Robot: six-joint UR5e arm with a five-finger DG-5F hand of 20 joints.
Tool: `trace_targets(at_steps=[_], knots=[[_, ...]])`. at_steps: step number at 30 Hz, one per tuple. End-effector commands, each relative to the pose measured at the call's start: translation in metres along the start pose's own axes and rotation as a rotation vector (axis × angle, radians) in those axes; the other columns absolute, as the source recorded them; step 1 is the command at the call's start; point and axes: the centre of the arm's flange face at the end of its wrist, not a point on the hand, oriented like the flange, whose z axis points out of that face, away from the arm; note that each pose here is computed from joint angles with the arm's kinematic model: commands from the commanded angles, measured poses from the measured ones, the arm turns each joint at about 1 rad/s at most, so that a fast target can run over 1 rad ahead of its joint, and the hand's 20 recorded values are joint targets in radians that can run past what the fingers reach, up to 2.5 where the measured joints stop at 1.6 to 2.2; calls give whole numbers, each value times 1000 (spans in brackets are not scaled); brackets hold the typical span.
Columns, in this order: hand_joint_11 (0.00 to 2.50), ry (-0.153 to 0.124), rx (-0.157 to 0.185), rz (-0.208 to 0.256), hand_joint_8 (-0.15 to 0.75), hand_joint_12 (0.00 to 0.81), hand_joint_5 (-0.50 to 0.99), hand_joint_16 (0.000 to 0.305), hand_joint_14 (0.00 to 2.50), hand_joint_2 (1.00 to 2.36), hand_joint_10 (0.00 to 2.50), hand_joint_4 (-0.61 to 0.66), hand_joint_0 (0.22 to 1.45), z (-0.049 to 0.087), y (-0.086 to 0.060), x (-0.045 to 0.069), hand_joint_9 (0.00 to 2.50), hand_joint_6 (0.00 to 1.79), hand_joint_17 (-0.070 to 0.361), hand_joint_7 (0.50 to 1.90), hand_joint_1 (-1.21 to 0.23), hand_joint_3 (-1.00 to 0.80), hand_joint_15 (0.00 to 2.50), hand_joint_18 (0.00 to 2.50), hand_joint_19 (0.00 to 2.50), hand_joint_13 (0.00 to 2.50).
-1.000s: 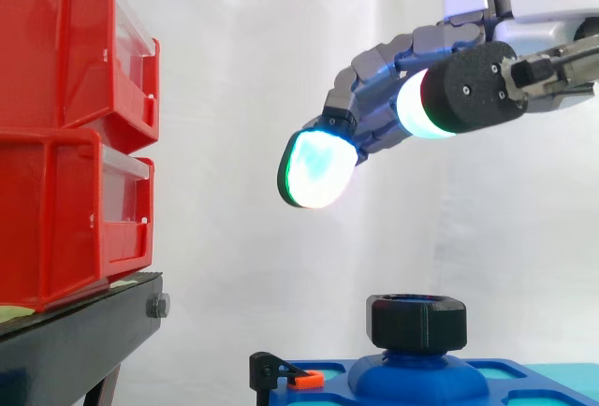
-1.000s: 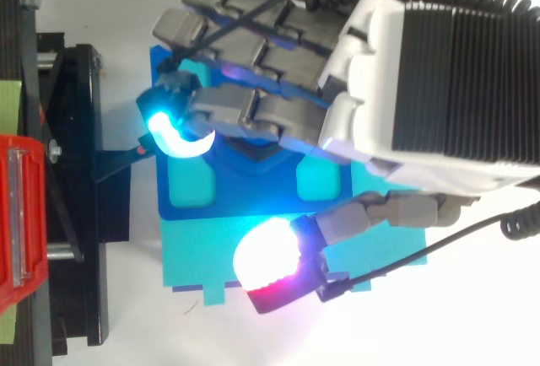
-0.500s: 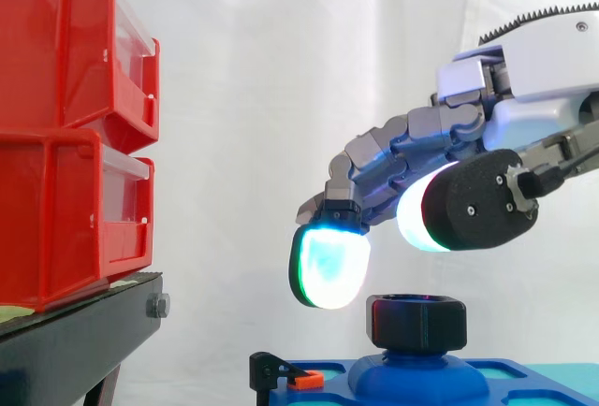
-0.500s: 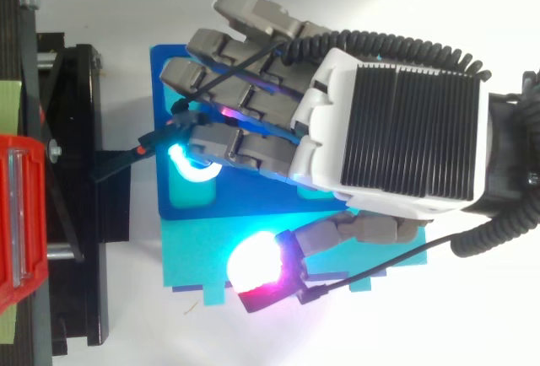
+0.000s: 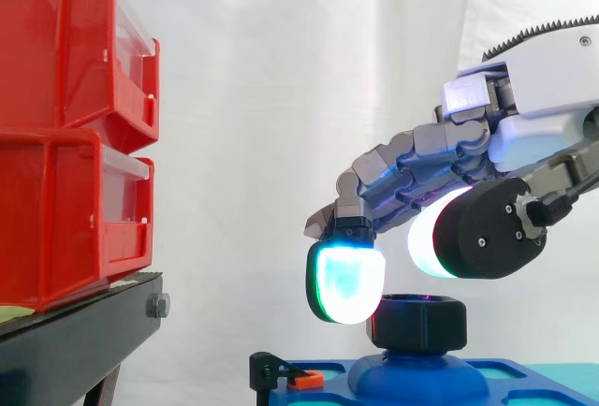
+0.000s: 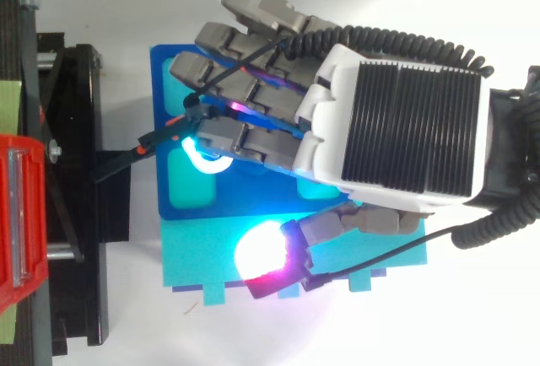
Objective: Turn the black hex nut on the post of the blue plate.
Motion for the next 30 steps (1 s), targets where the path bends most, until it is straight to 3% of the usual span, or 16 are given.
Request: trace_targets(at_steps=[1, 15, 30], knots=[[0, 1, 3, -9, 246, 379, -180, 57, 0, 1000, 0, 225, 459, 0, -2, 0, 207, 502, 128, 1053, -355, -500, 25, 0, 0, 97], [0, 24, 6, -31, 245, 380, -179, 57, 0, 1000, 0, 223, 459, -1, -20, -1, 204, 502, 128, 1061, -352, -500, 26, 0, 0, 102], [0, 44, -23, -37, 245, 379, -178, 57, 0, 1000, 0, 227, 460, -2, -55, -6, 208, 502, 128, 1072, -353, -500, 25, 0, 0, 110]])
